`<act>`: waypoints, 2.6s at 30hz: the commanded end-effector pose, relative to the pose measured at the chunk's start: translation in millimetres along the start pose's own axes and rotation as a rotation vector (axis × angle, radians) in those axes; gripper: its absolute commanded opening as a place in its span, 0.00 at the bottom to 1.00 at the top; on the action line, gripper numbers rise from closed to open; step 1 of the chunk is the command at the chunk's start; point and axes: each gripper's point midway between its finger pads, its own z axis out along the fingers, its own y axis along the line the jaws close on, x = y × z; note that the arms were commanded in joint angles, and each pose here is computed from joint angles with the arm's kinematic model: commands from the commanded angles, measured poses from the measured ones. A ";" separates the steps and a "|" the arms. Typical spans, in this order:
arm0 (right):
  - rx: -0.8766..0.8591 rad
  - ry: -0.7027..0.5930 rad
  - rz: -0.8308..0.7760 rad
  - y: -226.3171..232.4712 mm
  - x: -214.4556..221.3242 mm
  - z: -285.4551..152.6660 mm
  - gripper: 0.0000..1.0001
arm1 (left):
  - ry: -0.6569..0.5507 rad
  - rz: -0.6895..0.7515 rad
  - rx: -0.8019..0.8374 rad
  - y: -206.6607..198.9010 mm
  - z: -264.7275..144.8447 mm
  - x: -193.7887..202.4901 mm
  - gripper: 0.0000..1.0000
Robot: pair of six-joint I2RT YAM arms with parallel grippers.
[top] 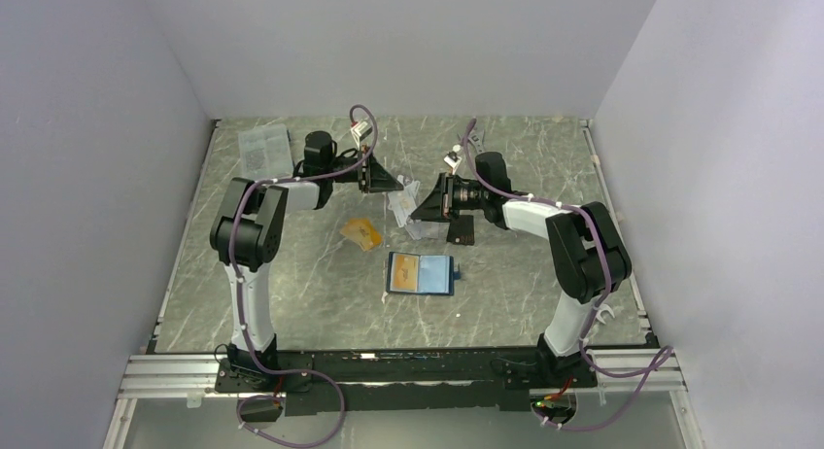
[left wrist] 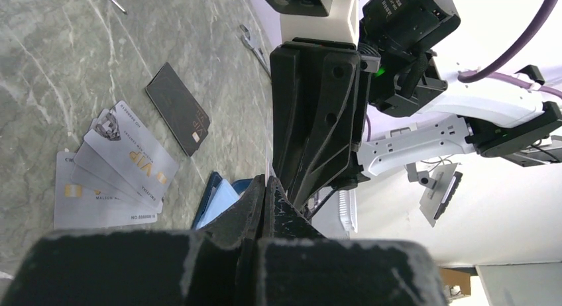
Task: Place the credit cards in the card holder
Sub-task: Place the credit card at the center of the board.
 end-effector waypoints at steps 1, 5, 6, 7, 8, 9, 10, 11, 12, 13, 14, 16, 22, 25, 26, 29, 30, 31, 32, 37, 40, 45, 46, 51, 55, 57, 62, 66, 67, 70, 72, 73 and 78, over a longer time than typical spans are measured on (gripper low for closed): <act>0.001 -0.018 -0.043 8.9 -12.8 1.1 0.19 | -0.009 0.135 -0.017 -19.4 -1.1 -8.8 0.00; -0.055 -0.024 -0.008 15.8 -19.8 5.7 0.08 | 0.001 0.140 -0.027 -16.5 0.6 -4.3 0.00; -0.071 -0.024 0.000 18.0 -20.6 7.2 0.05 | 0.003 0.142 -0.031 -15.4 1.0 -3.2 0.00; -0.082 -0.028 0.003 19.6 -21.0 8.1 0.05 | 0.006 0.145 -0.034 -14.2 1.5 -1.9 0.00; -0.087 -0.031 0.004 20.4 -21.3 9.2 0.05 | 0.009 0.140 -0.038 -12.4 1.8 -0.4 0.00; -0.088 -0.033 0.009 19.8 -21.4 10.3 0.08 | 0.011 0.137 -0.037 -11.9 2.4 1.0 0.00; -0.088 -0.031 0.011 19.3 -21.6 11.2 0.11 | 0.015 0.134 -0.034 -11.4 3.4 2.9 0.00; -0.090 -0.028 0.014 18.5 -21.5 12.7 0.14 | 0.016 0.131 -0.032 -11.1 4.0 4.0 0.00; -0.095 -0.026 0.019 18.1 -21.4 13.7 0.16 | 0.021 0.130 -0.029 -11.0 5.8 6.0 0.00; -0.102 -0.027 0.026 17.2 -21.3 14.4 0.18 | 0.023 0.126 -0.028 -10.6 6.6 7.3 0.00; -0.114 -0.034 0.027 19.4 -23.0 14.9 0.20 | 0.025 0.122 -0.025 -10.5 7.6 8.9 0.00; -0.128 -0.039 0.028 20.3 -24.3 15.8 0.23 | 0.033 0.106 -0.016 -11.4 9.5 12.7 0.00; -0.162 -0.050 0.023 26.5 -27.8 15.2 0.20 | 0.034 0.103 -0.008 -12.8 10.4 13.9 0.00; -0.163 -0.056 0.023 27.1 -28.1 13.8 0.11 | 0.035 0.103 -0.009 -12.2 10.4 13.9 0.00; -0.158 -0.056 0.026 25.7 -26.9 13.6 0.09 | 0.035 0.101 -0.013 -11.4 10.4 14.1 0.00; -0.126 -0.048 0.048 16.3 -19.9 11.9 0.00 | 0.031 0.098 -0.025 -8.8 10.9 12.7 0.00; -0.114 -0.047 0.057 12.9 -16.6 10.2 0.00 | 0.029 0.092 -0.028 -7.5 10.8 12.5 0.00; -0.103 -0.049 0.066 9.3 -13.1 8.5 0.00 | 0.027 0.090 -0.027 -7.1 11.4 11.7 0.00; -0.094 -0.047 0.078 5.8 -8.7 7.4 0.00 | 0.026 0.085 -0.030 -5.2 11.8 11.6 0.00; -0.058 -0.028 0.113 -5.6 13.7 0.3 0.00 | 0.025 0.052 -0.095 13.6 11.9 13.9 0.00; -0.021 -0.024 0.119 -11.5 25.3 -5.7 0.00 | 0.014 0.039 -0.148 27.8 11.9 14.2 0.00; 0.056 -0.048 0.101 -12.7 31.0 -19.7 0.00 | 0.042 0.033 -0.298 56.8 14.2 23.4 0.00; 0.080 -0.060 0.089 -13.6 30.6 -24.2 0.00 | 0.048 0.039 -0.325 61.7 14.7 24.7 0.00; 0.162 -0.131 0.073 -14.9 30.4 -46.4 0.00 | 0.095 0.072 -0.445 86.7 19.1 31.4 0.00; 0.218 -0.159 0.053 -16.0 35.5 -56.7 0.00 | 0.140 0.106 -0.488 94.7 27.4 42.7 0.00; 0.239 -0.163 0.050 -18.1 38.2 -59.7 0.00 | 0.140 0.110 -0.499 99.0 29.0 42.2 0.00; 0.332 -0.145 0.054 -35.4 49.9 -64.8 0.00 | 0.154 0.111 -0.532 106.9 29.7 36.2 0.16; 0.414 -0.109 0.066 -51.2 67.1 -67.6 0.00 | 0.170 0.133 -0.541 98.3 25.4 35.9 0.39; 0.433 -0.103 0.069 -55.0 70.9 -68.1 0.00 | 0.181 0.135 -0.538 94.3 24.4 36.7 0.45; 0.465 -0.087 0.081 -61.6 82.4 -69.8 0.00 | 0.206 0.154 -0.511 75.4 21.9 36.6 0.70; 0.497 -0.084 0.087 -66.0 88.5 -73.8 0.00 | 0.213 0.164 -0.500 60.2 17.5 37.8 0.76; 0.514 -0.080 0.094 -68.2 91.9 -76.5 0.00 | 0.219 0.168 -0.499 53.2 14.2 39.7 0.77; 0.559 -0.063 0.105 -75.9 106.0 -85.0 0.00 | 0.281 0.131 -0.506 31.7 -9.2 76.4 0.82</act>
